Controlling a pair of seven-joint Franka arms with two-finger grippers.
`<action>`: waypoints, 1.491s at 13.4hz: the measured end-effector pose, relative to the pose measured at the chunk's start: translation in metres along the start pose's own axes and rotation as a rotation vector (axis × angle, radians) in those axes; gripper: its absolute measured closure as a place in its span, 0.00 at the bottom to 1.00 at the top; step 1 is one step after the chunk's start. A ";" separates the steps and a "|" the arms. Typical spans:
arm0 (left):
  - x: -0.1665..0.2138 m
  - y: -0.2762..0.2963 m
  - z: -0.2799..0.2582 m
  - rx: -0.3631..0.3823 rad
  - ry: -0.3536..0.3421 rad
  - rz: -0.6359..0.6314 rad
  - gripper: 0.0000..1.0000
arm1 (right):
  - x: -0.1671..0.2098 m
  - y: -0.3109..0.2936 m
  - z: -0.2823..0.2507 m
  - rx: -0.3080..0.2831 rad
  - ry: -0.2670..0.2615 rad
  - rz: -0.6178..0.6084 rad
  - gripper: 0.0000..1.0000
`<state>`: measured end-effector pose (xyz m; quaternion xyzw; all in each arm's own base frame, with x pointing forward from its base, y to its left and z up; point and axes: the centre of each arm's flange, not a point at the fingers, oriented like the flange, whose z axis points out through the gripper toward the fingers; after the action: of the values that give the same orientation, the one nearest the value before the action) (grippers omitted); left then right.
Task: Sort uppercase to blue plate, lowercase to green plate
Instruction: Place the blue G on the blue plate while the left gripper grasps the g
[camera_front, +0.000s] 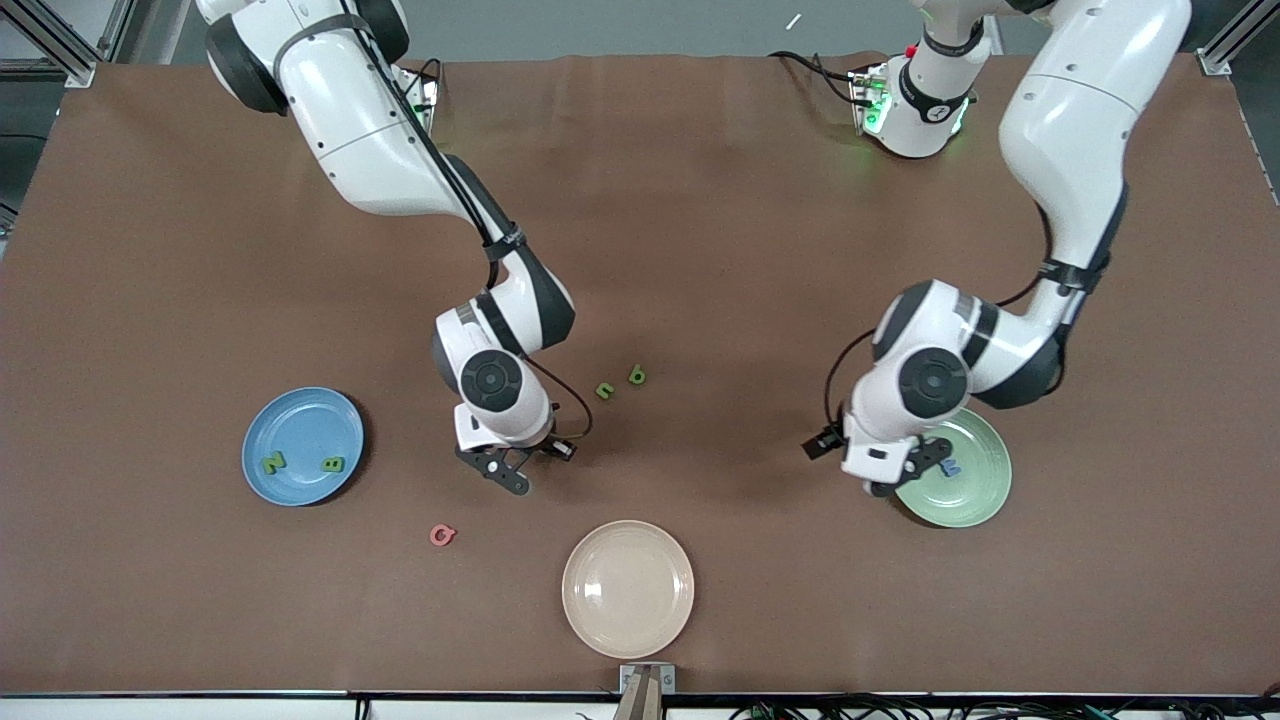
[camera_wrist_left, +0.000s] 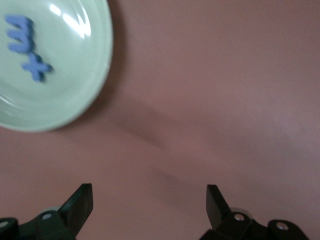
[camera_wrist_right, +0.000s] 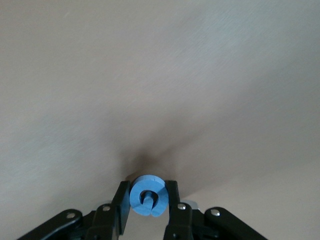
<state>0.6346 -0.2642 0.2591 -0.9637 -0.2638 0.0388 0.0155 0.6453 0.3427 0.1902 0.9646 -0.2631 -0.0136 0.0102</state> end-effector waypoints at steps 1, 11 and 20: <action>-0.021 0.017 -0.001 -0.001 0.006 0.001 0.00 | 0.020 0.013 -0.009 -0.014 -0.009 -0.028 0.66; -0.180 0.112 0.038 -0.070 0.060 0.032 0.13 | 0.176 0.220 -0.076 -0.066 -0.200 -0.422 0.66; -0.230 0.156 0.070 -0.094 0.038 -0.110 0.29 | 0.190 0.301 -0.015 -0.028 -0.199 -0.536 0.39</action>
<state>0.5108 -0.5150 0.1965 -0.9479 -0.3177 0.0069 -0.0228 0.6569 -0.0128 0.2093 0.9934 0.0020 -0.1141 -0.0066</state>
